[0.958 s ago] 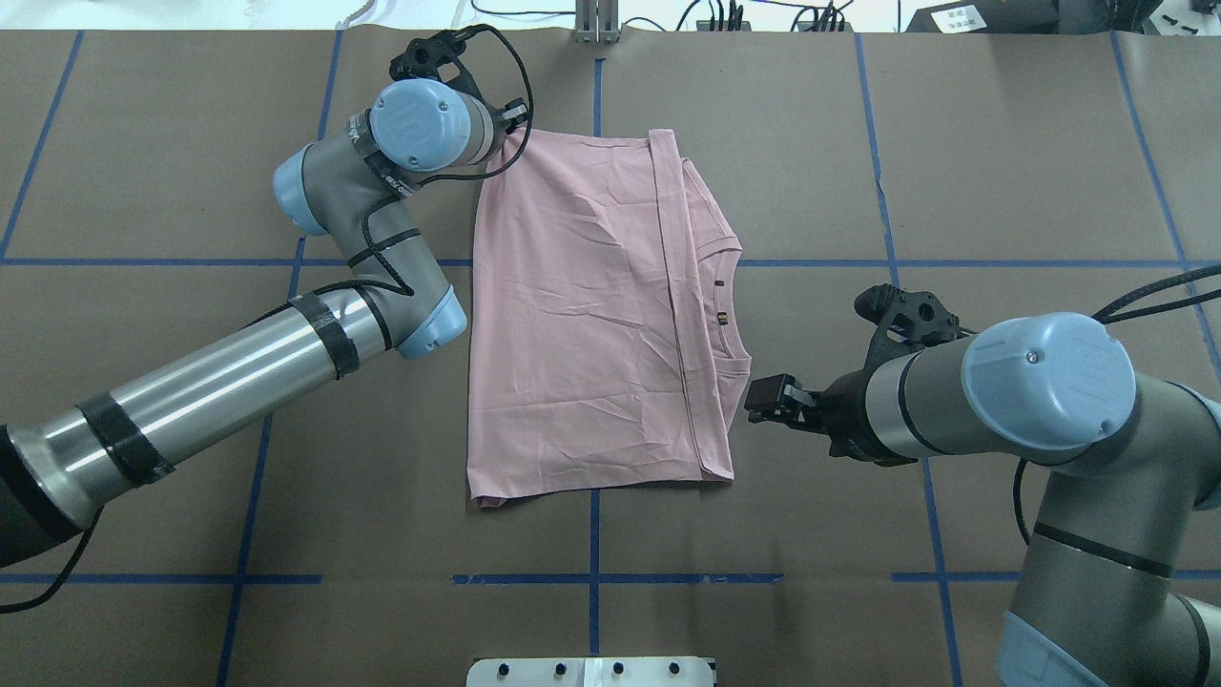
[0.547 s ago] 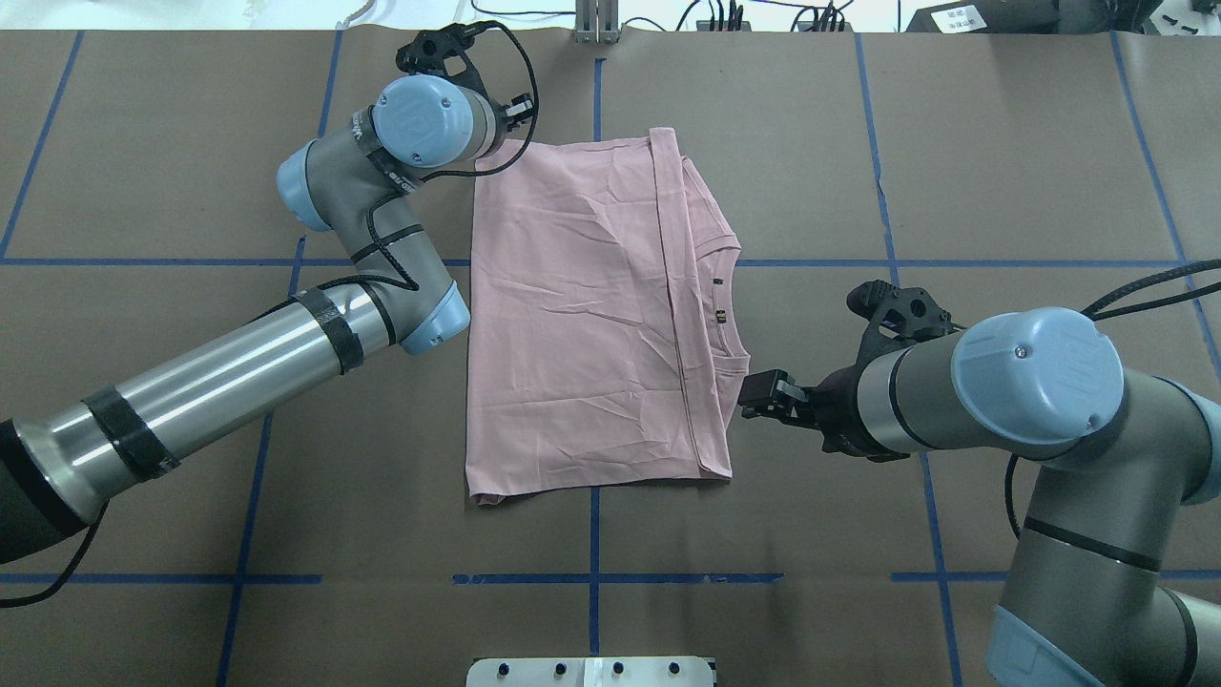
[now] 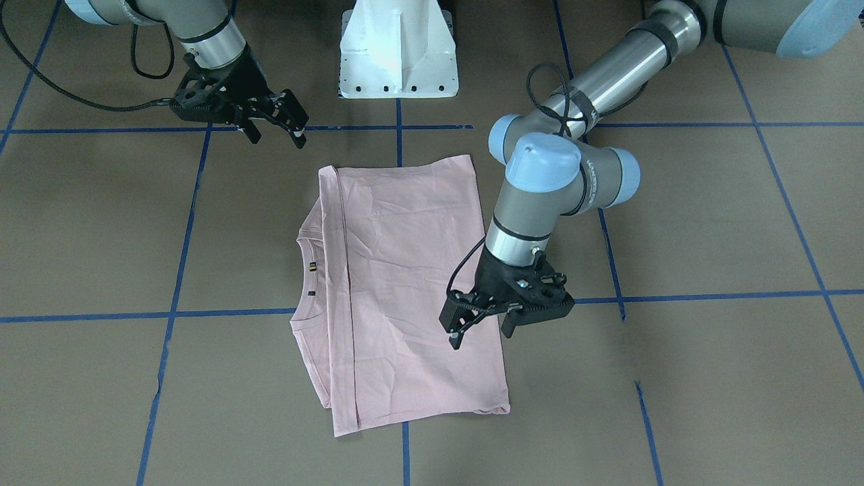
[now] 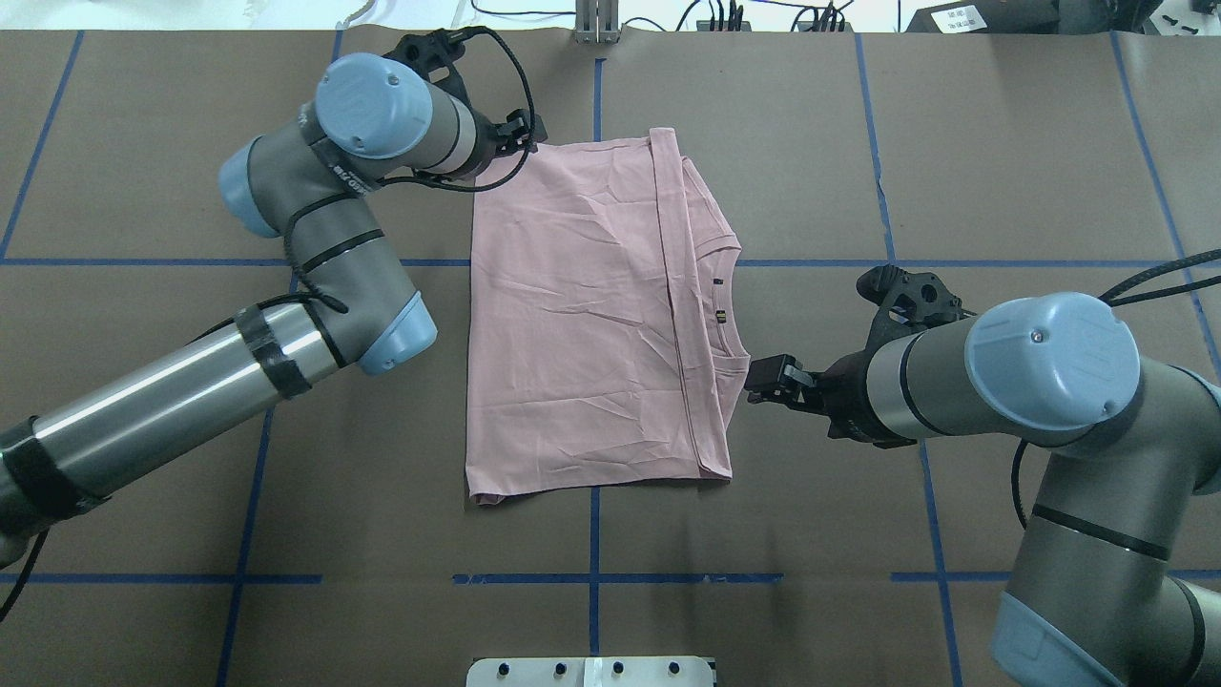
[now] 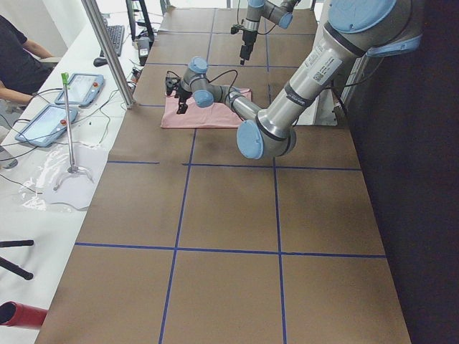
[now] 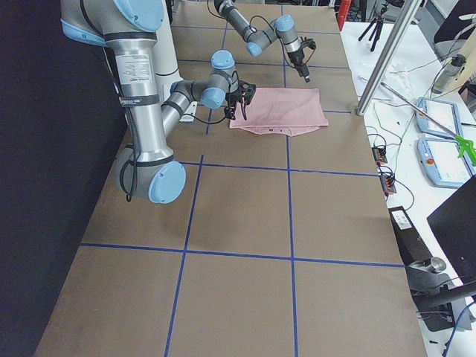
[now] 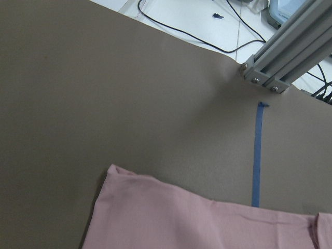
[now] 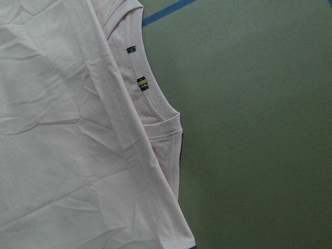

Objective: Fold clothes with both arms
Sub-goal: 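Move the left gripper down to the shirt's corner nearest the robot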

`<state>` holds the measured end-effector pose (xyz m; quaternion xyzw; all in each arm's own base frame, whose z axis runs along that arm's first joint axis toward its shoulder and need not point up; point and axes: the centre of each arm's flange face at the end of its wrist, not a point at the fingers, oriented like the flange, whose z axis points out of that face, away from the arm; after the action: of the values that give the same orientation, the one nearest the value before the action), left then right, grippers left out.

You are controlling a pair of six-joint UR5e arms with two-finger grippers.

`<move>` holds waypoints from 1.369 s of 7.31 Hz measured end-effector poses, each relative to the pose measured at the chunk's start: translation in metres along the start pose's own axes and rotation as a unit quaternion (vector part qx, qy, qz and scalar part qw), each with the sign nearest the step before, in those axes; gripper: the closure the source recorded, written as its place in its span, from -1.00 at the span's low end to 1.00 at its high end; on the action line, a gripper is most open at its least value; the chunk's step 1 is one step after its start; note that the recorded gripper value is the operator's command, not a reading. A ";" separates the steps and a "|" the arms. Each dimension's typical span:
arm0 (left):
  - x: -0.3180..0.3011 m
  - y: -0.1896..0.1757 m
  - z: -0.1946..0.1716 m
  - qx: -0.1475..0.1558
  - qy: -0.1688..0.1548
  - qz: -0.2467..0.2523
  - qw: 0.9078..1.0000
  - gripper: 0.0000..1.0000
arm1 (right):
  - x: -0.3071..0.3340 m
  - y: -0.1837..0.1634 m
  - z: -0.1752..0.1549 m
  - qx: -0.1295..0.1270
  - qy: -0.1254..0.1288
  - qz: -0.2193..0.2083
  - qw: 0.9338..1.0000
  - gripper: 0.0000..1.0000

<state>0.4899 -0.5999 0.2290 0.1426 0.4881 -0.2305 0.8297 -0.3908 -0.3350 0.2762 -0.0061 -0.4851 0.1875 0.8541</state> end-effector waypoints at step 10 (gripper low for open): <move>-0.081 0.279 -0.060 -0.097 -0.157 -0.215 0.959 -0.88 | 0.000 -0.003 -0.001 0.003 0.000 -0.007 1.000 -1.00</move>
<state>0.5568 -0.3142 0.2744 -0.0849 0.3906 -0.3745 0.8367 -0.3888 -0.3377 0.2767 -0.0006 -0.4846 0.1833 0.8553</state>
